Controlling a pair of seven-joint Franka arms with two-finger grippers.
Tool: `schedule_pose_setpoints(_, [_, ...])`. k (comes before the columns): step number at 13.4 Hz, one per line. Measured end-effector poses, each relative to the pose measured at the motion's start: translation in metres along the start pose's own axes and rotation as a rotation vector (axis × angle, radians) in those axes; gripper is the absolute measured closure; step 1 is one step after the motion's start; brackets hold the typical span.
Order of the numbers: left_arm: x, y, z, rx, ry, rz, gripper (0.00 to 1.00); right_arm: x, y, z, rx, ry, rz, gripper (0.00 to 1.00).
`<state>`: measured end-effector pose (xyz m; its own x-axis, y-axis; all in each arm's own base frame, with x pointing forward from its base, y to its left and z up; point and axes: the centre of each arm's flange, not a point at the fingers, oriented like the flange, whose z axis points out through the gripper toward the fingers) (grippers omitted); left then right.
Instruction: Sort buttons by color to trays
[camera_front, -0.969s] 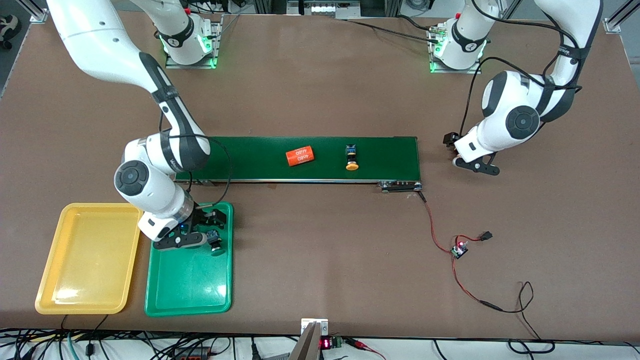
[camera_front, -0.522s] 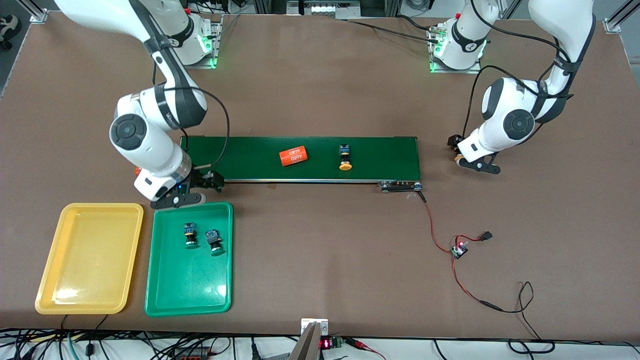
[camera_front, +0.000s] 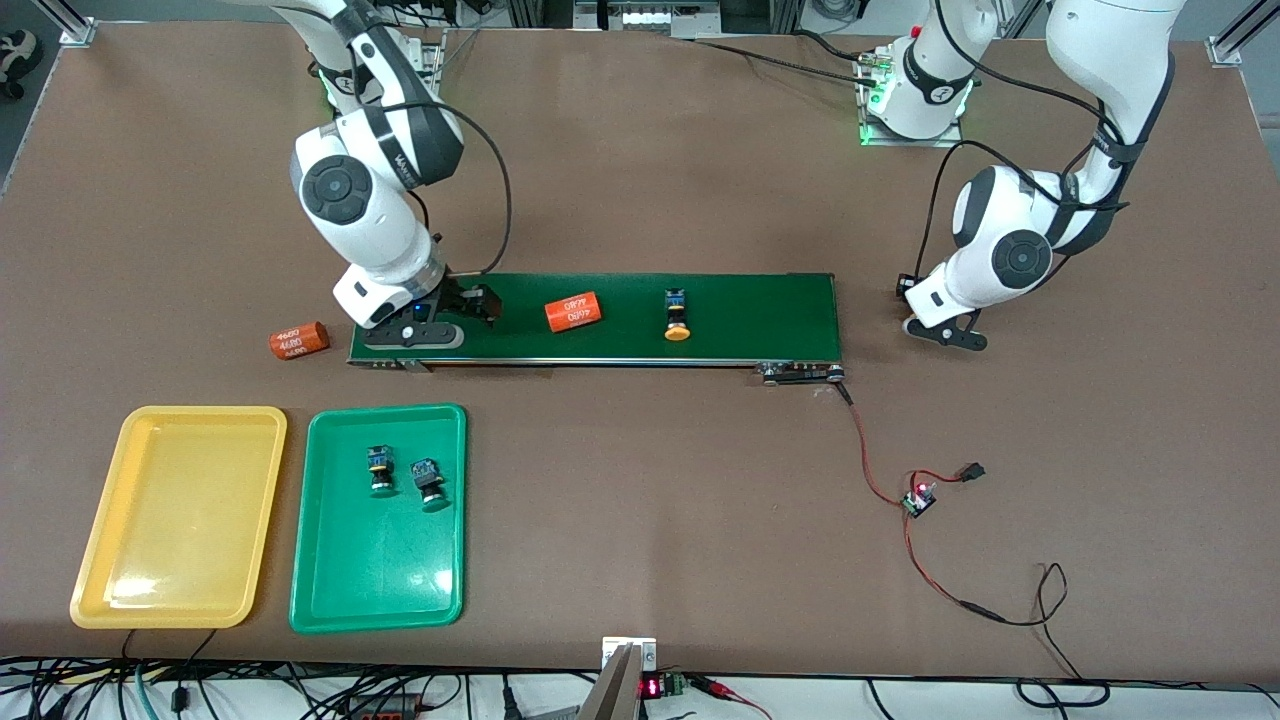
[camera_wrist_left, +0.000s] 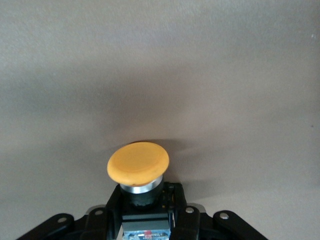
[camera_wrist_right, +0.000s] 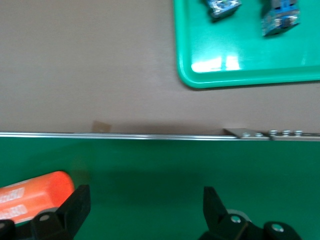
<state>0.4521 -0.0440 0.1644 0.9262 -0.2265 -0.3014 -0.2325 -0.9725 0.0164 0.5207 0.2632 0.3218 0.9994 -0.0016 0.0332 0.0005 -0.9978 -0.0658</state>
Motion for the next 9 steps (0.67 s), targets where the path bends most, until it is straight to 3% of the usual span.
schedule_pose_setpoints(4, [0.005,0.003,-0.018,0.006,-0.033,0.009,0.58,-0.006,-0.008,0.003,0.005,-0.001,0.028,0.00])
schedule_pose_setpoints(7, [0.035,0.014,-0.098,0.033,-0.021,0.035,0.58,-0.011,-0.015,0.007,0.022,0.022,0.016,0.00])
schedule_pose_setpoints(9, [0.056,0.050,-0.157,0.053,0.014,0.096,0.58,-0.019,-0.020,0.016,0.037,0.042,0.007,0.00])
